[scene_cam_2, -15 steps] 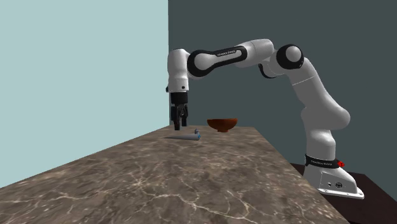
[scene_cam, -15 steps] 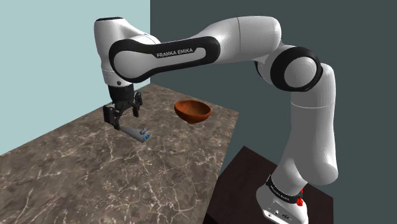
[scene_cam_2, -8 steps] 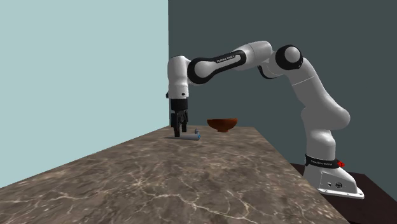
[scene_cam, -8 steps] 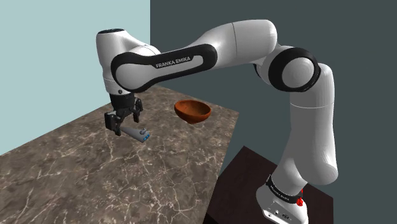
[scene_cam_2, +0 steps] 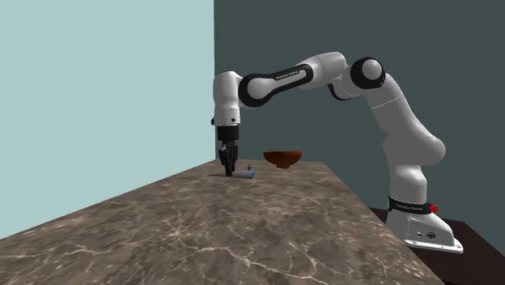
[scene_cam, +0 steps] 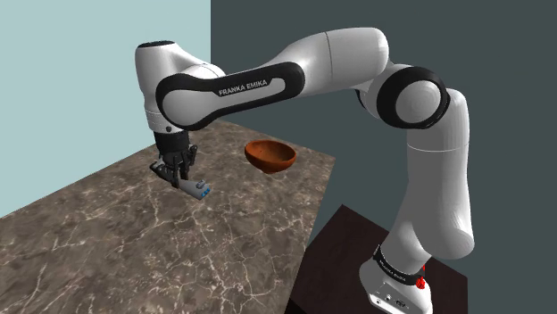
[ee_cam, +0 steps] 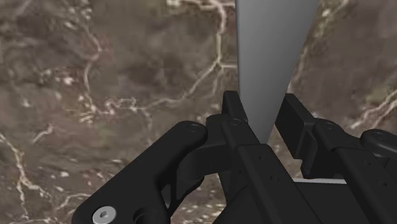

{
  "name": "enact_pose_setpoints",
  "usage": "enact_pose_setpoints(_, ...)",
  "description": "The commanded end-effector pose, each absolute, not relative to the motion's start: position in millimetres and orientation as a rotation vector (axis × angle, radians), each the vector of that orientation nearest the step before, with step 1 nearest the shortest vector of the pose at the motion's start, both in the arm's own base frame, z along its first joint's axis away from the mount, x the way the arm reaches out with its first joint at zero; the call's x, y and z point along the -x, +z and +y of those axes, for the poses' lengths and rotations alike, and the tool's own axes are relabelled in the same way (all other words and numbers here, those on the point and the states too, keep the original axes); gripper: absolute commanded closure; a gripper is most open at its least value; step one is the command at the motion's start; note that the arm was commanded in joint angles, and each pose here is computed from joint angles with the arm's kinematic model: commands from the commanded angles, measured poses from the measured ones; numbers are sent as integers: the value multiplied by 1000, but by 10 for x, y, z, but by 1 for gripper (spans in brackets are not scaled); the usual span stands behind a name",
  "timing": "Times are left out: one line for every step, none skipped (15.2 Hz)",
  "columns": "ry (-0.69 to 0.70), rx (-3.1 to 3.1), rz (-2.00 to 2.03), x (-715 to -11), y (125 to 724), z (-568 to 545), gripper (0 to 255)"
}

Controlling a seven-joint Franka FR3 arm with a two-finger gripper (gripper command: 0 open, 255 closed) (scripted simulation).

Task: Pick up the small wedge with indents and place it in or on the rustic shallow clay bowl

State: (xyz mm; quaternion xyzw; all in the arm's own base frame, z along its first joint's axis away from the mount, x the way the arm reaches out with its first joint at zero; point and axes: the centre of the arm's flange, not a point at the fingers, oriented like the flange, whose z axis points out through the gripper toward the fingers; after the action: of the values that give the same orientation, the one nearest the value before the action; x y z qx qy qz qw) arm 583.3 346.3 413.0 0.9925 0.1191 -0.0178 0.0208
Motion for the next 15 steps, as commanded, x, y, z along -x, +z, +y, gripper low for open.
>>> enact_pose_setpoints(-56, -3077, 369, -5833, 4128, 3462, 255)
enact_pose_setpoints(-56, -3077, 369, -5833, 4128, 3463, 255)
enact_pose_setpoints(-56, -3077, 369, -5833, 4128, 3462, 255)
enact_pose_setpoints(-56, -3077, 369, -5833, 4128, 3462, 255)
enact_pose_setpoints(-56, -3077, 369, -5833, 4128, 3462, 255)
enact_pose_setpoints(-56, -3077, 369, -5833, 4128, 3462, 255)
enact_pose_setpoints(-55, -3077, 369, -5833, 4127, 3462, 255)
enact_pose_setpoints(-55, -3077, 369, -5833, 4180, 3462, 255)
enact_pose_setpoints(-55, -3077, 369, -5833, 4233, 3462, 255)
enact_pose_setpoints(-55, -3077, 369, -5833, 4286, 3462, 255)
enact_pose_setpoints(-55, -3077, 369, -5833, 4339, 3462, 255)
enact_pose_setpoints(-55, -3077, 369, -5833, 4391, 3462, 255)
enact_pose_setpoints(-55, -3077, 369, -5833, 4444, 3462, 255)
enact_pose_setpoints(-55, -3077, 369, -5833, 4497, 3462, 255)
enact_pose_setpoints(-55, -3077, 369, -5833, 4550, 3462, 255)
